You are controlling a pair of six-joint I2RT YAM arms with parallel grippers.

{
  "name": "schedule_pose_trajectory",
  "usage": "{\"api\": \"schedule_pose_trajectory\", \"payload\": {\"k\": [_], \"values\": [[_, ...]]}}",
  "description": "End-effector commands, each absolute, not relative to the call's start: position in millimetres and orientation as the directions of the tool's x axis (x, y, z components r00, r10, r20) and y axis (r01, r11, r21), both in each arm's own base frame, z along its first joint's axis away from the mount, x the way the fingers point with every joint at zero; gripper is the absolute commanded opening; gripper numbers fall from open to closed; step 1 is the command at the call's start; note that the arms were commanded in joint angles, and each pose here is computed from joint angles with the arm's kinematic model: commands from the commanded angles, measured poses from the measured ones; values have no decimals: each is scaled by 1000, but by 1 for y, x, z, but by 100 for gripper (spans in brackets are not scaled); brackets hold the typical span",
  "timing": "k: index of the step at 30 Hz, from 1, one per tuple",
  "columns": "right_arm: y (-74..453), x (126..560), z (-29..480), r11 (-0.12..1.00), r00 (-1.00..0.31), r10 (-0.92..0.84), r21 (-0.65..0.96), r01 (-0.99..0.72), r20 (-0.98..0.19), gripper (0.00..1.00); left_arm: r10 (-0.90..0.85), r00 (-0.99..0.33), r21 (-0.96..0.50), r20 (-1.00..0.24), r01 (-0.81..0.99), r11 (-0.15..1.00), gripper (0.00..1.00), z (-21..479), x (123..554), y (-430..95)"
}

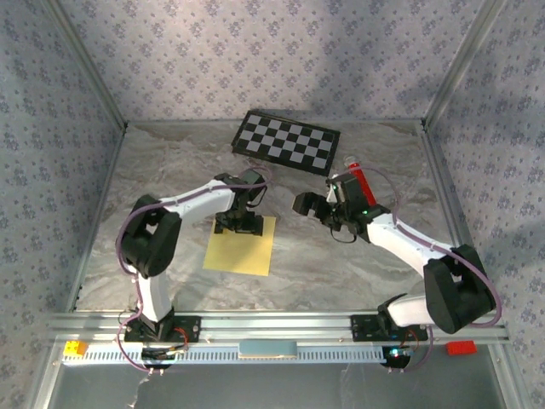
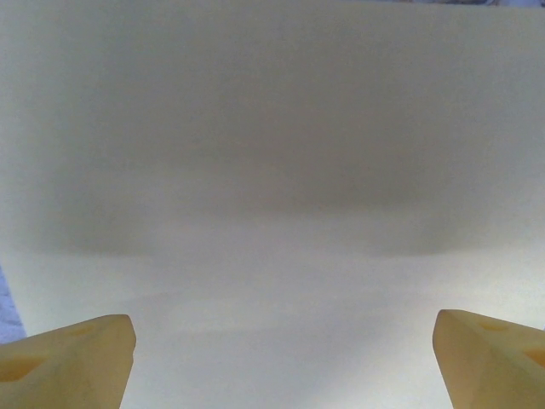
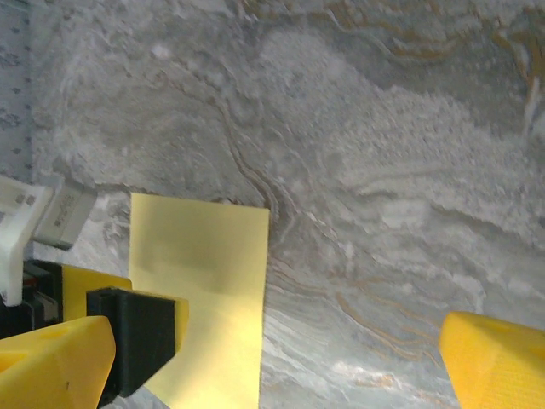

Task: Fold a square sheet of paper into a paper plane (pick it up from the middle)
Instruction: Move the square sheet of paper to the center of the table, then first fold the square sheet of paper in half at the center of the table.

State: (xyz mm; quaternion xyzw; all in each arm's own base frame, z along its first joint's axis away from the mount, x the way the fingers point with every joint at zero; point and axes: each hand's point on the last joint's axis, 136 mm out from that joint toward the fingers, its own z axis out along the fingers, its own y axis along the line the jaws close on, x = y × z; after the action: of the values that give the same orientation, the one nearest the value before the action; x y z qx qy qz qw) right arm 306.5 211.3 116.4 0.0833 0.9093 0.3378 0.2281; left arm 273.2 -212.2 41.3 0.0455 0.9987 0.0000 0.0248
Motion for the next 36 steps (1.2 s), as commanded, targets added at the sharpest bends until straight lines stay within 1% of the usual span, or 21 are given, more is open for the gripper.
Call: {"api": "schedule_pose_trajectory", "payload": {"k": [1, 11, 18, 22, 26, 29, 33, 36], "values": [[211, 294, 111, 759, -894, 314, 651, 34, -319, 100, 124, -992, 12, 19, 124, 992, 90, 41, 265, -213], [211, 285, 100, 779, -906, 297, 625, 49, -300, 100, 83, -994, 60, 67, 87, 994, 92, 31, 257, -211], [212, 286, 98, 782, -910, 296, 620, 56, -291, 99, 53, -996, 64, 70, 58, 996, 92, 21, 255, -214], [212, 286, 96, 786, -913, 290, 615, 57, -286, 100, 32, -996, 104, 80, 40, 994, 93, 14, 251, -205], [211, 285, 93, 788, -913, 297, 612, 68, -281, 100, 13, -996, 92, 88, 21, 996, 93, 8, 247, -207], [212, 285, 93, 787, -914, 296, 613, 69, -278, 100, -6, -998, 94, 64, 0, 996, 93, 13, 251, -207], [214, 286, 97, 785, -914, 294, 617, 64, -280, 100, -29, -999, 66, -38, -31, 997, 93, 35, 265, -212], [214, 286, 99, 787, -916, 285, 614, 57, -281, 100, -38, -997, 40, -71, -40, 998, 93, 46, 268, -213]]}}
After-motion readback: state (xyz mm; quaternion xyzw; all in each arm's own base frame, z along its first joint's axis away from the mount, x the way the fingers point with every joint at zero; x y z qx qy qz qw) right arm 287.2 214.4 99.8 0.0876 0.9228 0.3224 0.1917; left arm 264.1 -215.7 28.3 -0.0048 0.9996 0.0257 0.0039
